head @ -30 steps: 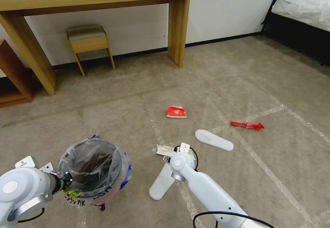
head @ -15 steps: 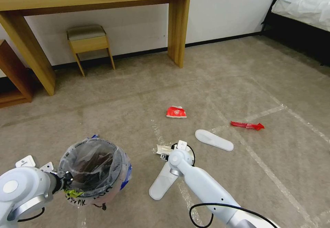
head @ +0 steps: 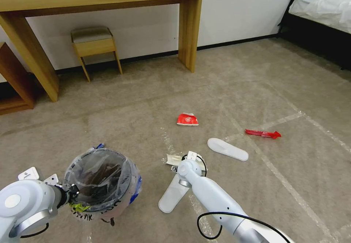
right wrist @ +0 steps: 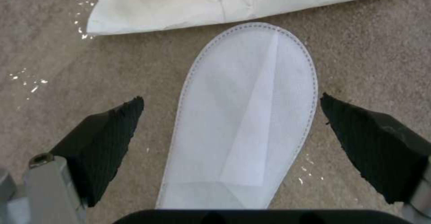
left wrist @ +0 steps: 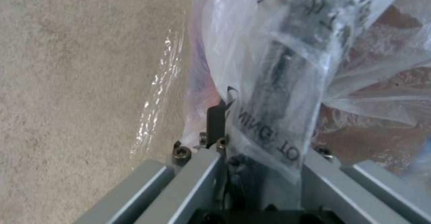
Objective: Pick up the trash bin and place the garbage on the floor into it.
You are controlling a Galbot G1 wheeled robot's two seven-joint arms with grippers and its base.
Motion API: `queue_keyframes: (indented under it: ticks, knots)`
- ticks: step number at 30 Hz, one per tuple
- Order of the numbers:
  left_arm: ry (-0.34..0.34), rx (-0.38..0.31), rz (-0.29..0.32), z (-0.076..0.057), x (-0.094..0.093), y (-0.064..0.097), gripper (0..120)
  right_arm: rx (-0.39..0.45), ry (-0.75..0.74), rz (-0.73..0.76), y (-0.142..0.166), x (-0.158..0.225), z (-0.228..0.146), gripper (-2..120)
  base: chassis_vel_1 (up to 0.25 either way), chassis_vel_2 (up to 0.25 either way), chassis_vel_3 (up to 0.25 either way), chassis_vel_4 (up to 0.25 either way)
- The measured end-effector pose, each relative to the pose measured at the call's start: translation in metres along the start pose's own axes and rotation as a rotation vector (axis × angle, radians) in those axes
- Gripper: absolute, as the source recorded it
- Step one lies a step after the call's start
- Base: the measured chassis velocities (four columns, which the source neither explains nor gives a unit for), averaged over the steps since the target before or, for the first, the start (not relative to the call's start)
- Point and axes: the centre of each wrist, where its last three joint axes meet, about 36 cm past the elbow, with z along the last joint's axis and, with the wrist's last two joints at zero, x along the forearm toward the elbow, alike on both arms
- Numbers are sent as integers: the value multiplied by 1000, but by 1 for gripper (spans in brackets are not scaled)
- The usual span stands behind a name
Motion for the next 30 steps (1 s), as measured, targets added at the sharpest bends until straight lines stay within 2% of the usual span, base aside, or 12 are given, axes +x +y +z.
queue_keyframes:
  ticks: [11, 30]
  knots:
    - [5, 4, 3, 2, -3, 0, 0, 7, 13, 19, 4, -22, 4, 100, 0, 0, 0, 0]
    - [6, 7, 9, 2, -4, 0, 0, -3, 19, 41, 5, -38, 10, 100, 0, 0, 0, 0]
